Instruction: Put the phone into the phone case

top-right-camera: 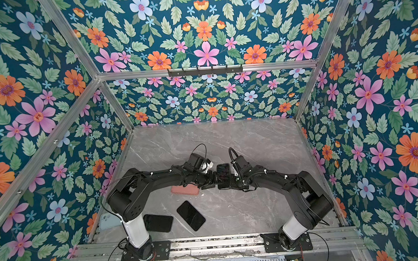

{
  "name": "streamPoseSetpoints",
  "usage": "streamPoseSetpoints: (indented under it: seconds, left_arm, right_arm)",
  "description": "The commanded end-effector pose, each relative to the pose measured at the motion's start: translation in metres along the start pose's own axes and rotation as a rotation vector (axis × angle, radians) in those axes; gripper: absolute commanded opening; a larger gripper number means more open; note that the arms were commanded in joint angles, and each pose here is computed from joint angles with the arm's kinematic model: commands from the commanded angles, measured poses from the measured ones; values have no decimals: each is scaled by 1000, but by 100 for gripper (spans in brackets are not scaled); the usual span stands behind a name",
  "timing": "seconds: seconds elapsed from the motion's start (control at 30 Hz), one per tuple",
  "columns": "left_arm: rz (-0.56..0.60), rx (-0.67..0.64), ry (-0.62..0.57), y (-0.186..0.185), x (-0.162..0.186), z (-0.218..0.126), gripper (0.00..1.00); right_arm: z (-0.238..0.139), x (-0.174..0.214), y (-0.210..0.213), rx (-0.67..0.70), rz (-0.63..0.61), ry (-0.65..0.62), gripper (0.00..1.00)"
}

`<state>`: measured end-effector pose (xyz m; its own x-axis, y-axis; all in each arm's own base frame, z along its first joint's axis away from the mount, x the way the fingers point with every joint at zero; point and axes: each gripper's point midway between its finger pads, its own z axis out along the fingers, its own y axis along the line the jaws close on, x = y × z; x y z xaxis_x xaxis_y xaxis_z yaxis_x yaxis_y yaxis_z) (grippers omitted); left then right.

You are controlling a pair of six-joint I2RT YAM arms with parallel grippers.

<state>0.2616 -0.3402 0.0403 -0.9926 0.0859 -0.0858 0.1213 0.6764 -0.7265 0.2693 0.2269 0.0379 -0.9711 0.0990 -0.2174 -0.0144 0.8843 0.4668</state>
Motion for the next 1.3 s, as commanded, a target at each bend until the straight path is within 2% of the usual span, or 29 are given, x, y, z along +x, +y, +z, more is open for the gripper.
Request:
streamPoseSetpoints:
  seconds: [0.0, 0.23, 0.63, 1.27]
  left_arm:
    - [-24, -73, 15, 19, 7, 1, 72]
    - [-30, -56, 26, 21, 8, 8, 71]
    - [-40, -8, 26, 16, 10, 11, 63]
    - [-14, 5, 18, 5, 7, 3, 62]
  right_arm:
    - [2, -3, 4, -18, -3, -8, 17]
    - [7, 0, 5, -35, 12, 4, 15]
    - [14, 8, 0, -49, 46, 19, 13]
    - [15, 10, -7, -36, 68, -1, 6]
